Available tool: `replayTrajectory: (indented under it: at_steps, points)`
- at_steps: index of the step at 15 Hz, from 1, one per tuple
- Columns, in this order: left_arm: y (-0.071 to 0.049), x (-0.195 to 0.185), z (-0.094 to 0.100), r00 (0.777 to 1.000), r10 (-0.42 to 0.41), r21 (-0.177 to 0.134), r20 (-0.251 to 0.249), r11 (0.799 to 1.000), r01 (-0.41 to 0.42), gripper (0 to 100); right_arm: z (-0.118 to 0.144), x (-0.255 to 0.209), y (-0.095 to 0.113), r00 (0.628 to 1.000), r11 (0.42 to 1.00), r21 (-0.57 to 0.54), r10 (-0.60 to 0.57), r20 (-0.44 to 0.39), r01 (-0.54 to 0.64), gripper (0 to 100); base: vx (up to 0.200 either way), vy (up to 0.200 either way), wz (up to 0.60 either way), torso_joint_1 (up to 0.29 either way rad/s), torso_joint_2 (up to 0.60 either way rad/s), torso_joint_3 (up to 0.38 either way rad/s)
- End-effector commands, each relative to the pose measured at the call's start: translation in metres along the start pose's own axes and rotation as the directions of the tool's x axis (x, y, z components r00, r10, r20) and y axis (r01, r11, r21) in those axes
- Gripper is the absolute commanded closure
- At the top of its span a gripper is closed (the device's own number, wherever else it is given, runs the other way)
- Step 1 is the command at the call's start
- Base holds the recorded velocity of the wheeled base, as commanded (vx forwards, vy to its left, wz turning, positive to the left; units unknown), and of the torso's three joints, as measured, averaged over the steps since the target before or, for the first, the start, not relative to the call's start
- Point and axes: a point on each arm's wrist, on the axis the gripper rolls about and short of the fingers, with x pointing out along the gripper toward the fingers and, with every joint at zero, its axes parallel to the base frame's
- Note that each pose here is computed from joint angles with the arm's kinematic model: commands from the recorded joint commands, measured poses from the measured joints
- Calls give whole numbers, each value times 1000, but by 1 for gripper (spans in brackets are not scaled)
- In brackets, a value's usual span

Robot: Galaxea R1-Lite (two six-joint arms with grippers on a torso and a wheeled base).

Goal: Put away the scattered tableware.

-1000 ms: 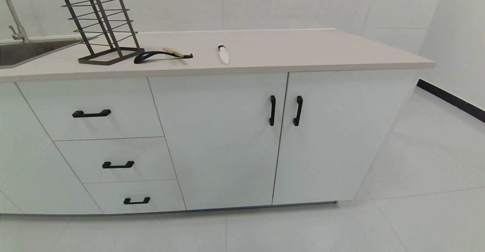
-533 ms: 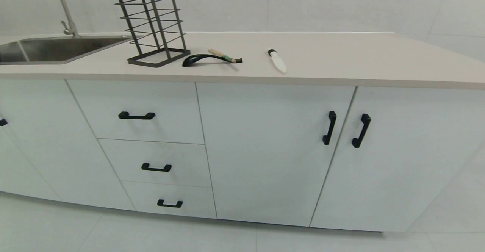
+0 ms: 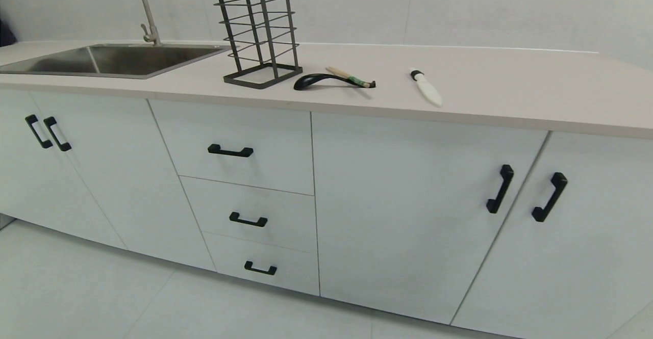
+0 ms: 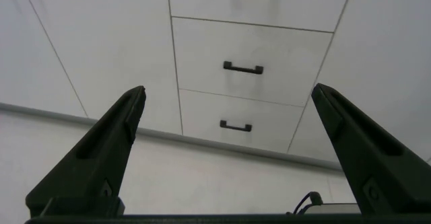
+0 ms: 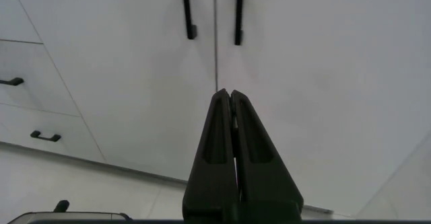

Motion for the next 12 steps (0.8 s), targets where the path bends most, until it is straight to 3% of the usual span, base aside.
replayTrajectory:
  at_steps: [1,4,10,12]
  points:
    - [0,0,0,1000,0,-1,1,1000,0,0,0,0,0,1000,1000,0,1,-2,-1,100,200,200,0,7,2,2]
    - [0,0,0,1000,-1,6,-1,1000,1,0,0,0,0,1000,1000,1,2,-2,-2,100,67,200,0,4,1,4]
    - [0,0,0,1000,-3,9,-2,1000,3,0,0,0,0,1000,1000,0,2,-1,-2,100,0,0,0,0,0,0]
    - [0,0,0,1000,-6,21,-2,1000,6,0,0,0,0,1000,1000,0,2,-1,-2,100,100,0,0,-1,1,1]
